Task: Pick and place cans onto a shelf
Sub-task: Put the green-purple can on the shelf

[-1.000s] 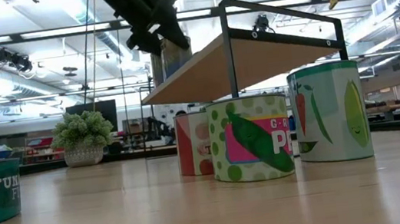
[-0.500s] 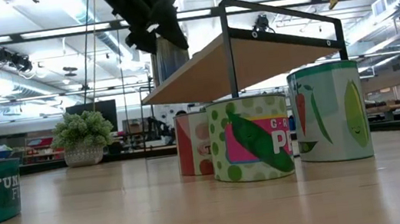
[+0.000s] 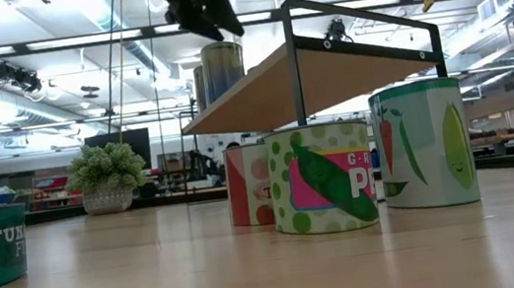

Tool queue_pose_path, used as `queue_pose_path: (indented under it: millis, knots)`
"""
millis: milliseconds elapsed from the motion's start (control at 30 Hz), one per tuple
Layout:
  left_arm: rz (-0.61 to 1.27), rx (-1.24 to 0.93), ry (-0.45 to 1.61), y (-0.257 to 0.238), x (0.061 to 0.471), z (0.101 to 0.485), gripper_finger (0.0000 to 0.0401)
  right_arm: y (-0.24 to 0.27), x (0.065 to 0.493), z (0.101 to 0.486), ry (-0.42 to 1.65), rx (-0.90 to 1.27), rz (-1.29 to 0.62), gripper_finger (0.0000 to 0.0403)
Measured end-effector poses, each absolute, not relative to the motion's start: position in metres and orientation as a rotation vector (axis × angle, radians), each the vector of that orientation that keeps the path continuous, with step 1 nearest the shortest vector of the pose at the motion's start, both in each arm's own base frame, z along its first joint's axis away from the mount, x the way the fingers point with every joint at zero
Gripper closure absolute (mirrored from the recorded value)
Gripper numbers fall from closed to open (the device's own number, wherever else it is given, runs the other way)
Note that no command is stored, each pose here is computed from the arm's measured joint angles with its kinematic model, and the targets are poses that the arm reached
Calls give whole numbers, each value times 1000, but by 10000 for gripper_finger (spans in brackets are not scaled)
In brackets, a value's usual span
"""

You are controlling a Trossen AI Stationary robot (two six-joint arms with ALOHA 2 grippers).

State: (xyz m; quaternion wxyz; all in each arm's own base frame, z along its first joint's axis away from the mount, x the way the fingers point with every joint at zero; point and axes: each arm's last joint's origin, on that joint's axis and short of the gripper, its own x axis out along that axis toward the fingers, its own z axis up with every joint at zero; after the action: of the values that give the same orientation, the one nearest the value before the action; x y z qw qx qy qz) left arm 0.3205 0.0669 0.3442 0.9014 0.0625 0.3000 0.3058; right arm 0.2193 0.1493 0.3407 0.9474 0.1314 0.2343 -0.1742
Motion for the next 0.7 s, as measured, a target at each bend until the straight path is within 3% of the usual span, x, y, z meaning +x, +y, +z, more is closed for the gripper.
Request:
queue_pose_path:
  millis: [100,400,700]
  knots:
    - [595,133,603,64,322,354,10,149,219,341,475,269,-354,56]
    - [462,423,723,39,324,353,10,149,219,341,476,265,-353,56]
    - [527,649,849,43,334,338,10,150,220,341,474,261,-350,56]
